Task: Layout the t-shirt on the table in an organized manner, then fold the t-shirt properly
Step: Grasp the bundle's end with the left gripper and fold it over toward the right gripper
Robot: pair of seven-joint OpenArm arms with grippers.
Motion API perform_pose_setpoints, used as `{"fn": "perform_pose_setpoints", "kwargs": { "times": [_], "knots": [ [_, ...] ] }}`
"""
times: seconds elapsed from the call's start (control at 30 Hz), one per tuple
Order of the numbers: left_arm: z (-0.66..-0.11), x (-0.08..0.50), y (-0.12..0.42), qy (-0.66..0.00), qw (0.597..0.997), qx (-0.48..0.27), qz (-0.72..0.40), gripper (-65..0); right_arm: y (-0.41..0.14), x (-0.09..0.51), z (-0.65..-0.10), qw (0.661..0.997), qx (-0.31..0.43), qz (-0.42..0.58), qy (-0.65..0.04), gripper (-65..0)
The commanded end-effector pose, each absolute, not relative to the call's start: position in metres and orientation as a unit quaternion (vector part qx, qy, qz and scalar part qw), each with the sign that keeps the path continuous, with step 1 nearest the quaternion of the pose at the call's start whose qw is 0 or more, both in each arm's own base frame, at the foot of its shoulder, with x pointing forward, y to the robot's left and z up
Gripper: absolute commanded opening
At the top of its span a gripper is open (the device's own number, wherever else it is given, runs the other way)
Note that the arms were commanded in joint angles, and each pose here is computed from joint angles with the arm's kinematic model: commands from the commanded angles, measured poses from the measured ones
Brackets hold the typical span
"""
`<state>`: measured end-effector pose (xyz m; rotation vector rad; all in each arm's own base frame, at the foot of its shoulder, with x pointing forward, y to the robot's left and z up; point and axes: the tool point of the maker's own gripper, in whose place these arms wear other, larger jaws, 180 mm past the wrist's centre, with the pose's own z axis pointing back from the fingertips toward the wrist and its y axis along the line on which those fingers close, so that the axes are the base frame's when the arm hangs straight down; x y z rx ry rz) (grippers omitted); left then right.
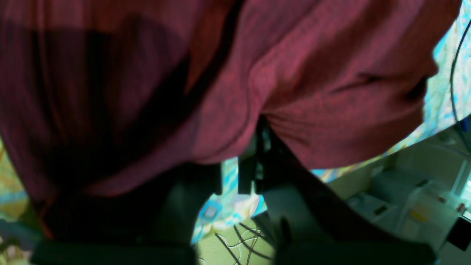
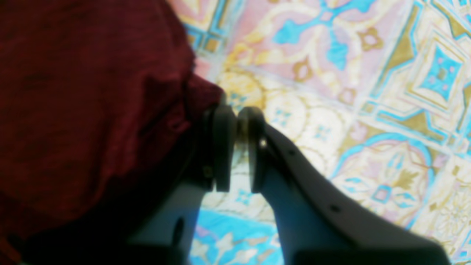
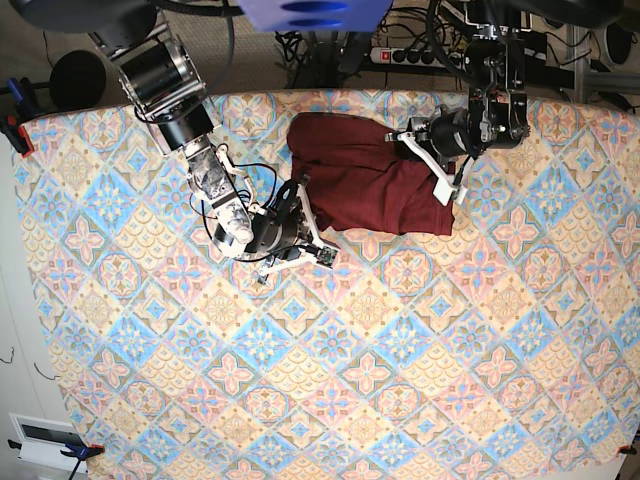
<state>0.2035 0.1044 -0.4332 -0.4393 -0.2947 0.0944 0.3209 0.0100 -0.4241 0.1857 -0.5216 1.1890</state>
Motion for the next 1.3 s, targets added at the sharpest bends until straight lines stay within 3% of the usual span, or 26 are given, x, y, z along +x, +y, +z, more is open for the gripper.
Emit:
{"fn": "perform_pose_setpoints", "kwargs": {
  "times": [0.0, 0.43, 0.73, 0.9, 1.13, 1.27],
  "knots": [
    [-0.434, 0.216, 0.114, -0.167, 0.966, -0.193, 0.05, -65.0, 0.013, 0.325, -0.412, 0.783, 0.091, 0.557, -0.261, -56.8],
    [-0.422, 0.282, 0.093, -0.193, 0.96, -0.203, 0.009, -65.0, -0.025, 0.289, -0.405, 0.772, 0.055, 0.577, -0.26, -56.8],
    [-0.403, 0.323, 0.074, -0.212, 0.954, -0.207, -0.033, -65.0, -0.023, 0.276, -0.389, 0.759, 0.048, 0.588, -0.277, -56.8],
    [-0.401, 0.318, 0.106, -0.219, 0.96, -0.171, -0.04, -65.0, -0.032, 0.288, -0.379, 0.768, 0.038, 0.568, -0.294, -56.9],
    [-0.39, 0.326, 0.177, -0.251, 0.956, -0.144, 0.057, -65.0, -0.058, 0.307, -0.369, 0.79, 0.02, 0.528, -0.31, -56.9],
    [-0.384, 0.329, 0.181, -0.263, 0.952, -0.145, 0.066, -65.0, -0.055, 0.307, -0.368, 0.789, 0.023, 0.529, -0.312, -56.9]
  ]
}}
